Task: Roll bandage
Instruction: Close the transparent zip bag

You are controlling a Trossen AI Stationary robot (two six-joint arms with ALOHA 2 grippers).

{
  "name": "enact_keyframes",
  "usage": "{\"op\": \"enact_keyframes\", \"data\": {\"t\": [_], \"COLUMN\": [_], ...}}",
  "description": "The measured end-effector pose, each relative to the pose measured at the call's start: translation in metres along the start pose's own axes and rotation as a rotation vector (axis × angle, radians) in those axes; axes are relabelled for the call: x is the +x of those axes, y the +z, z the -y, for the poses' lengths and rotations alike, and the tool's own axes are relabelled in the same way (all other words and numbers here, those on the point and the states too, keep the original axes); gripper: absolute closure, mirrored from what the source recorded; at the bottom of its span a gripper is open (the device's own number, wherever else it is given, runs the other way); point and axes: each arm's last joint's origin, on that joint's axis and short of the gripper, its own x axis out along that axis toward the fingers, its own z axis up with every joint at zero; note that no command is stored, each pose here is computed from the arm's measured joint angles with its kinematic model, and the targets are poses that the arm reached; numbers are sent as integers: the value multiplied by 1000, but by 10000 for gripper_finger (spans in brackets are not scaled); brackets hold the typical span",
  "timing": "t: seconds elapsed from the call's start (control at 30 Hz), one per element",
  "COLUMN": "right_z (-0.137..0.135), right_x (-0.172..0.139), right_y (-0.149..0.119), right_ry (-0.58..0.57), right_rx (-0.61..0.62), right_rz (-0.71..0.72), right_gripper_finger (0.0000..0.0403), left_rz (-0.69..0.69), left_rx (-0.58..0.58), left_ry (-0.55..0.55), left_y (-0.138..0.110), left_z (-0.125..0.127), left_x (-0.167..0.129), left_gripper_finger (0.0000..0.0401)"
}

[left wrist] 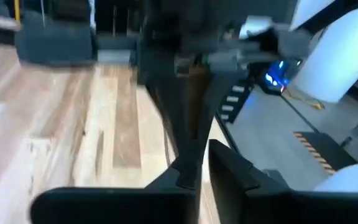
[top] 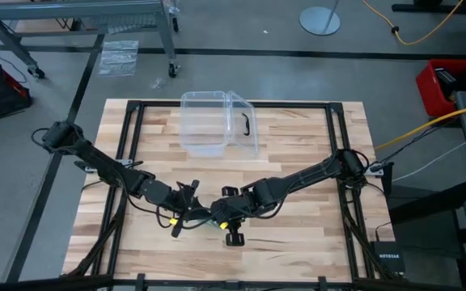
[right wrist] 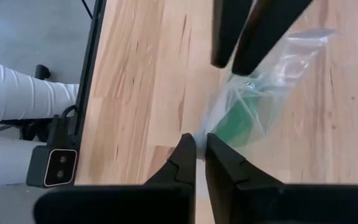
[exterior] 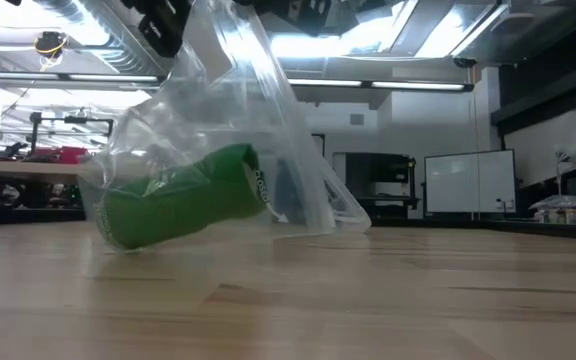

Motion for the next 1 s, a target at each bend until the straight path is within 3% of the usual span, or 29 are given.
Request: {"op": "enact_keyframes", "data": {"t": [0.27, 0.4, 0.7, 1.0], "right_z": [0, 0, -2, 3], "right_x": [-1, -1, -1, -2], "right_y": [0, 2, 9, 11], "right_ry": [0, 2, 21, -33], "right_rx": [0, -3, -14, -6], "right_rz": [3, 15, 88, 109], "right_gripper_finger": [382, 385, 386, 385], "left_rz": [-33, -22, -14, -16], "left_rx": [-3, 0, -14, -13], "left_ry": [2, -2, 2, 1], "left_y": [-4, -3, -2, -2], "left_z": [1, 1, 0, 0], "left_x": [0, 0, 0, 0], "left_gripper_finger": [287, 261, 268, 273]}}
